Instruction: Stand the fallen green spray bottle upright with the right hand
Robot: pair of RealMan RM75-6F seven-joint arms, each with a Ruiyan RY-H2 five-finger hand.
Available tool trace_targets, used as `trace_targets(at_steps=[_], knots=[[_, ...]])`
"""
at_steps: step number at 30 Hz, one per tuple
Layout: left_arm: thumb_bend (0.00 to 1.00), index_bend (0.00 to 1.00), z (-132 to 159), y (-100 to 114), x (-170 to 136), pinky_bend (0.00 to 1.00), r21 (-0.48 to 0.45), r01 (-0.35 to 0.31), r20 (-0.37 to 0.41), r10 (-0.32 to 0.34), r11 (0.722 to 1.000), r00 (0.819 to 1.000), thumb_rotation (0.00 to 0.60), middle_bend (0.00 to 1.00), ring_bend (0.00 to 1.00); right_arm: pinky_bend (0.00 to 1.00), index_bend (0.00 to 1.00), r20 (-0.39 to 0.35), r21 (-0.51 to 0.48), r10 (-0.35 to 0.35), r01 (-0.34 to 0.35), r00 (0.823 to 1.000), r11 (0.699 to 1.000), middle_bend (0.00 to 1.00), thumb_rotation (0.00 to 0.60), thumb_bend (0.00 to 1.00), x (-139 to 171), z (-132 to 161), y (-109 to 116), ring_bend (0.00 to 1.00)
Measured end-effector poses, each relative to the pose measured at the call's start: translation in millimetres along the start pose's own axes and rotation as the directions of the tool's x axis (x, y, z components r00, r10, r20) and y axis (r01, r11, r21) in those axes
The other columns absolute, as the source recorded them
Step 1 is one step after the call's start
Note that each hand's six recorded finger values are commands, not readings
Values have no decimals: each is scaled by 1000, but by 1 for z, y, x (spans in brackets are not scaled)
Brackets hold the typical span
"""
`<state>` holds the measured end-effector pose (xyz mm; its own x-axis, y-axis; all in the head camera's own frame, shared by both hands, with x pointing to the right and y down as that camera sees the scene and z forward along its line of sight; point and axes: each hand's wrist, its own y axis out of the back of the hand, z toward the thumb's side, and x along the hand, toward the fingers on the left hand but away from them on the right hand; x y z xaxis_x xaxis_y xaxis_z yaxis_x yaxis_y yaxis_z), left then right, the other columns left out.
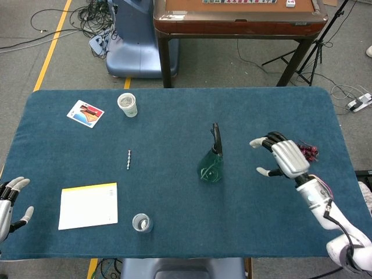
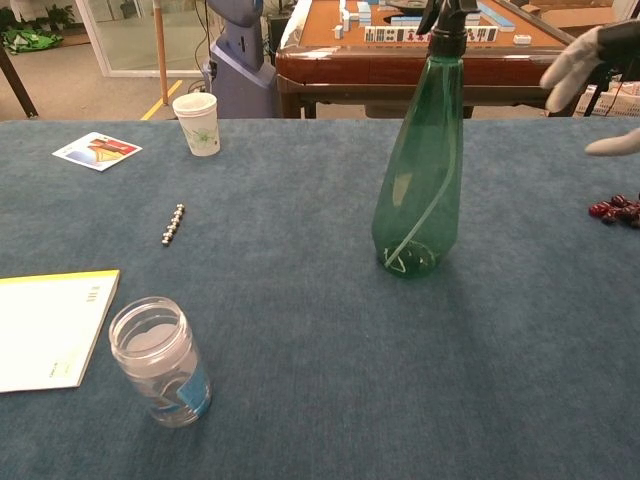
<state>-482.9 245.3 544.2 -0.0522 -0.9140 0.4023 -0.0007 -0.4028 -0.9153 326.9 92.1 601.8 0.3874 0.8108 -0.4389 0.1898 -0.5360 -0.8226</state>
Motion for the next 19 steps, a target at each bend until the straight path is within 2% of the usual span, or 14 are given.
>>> trace_targets(at_steps=[6,12,19], knots=[[333,196,8,-1,6,49,2,8,24,-8,1000,1000,600,174,169,185,322,139,106,-86,72,987,992,311,600,121,72,-23,16,230],[333,196,16,0,8,49,-4,13,40,-13,1000,999,600,174,169,185,322,228,157,-112,77,967,985,287,600,119,129,-33,16,218],[333,196,17,0,8,49,-4,15,40,-15,1000,999,600,174,169,184,322,289,155,-136,94,947,983,287,600,118,168,-35,15,218]])
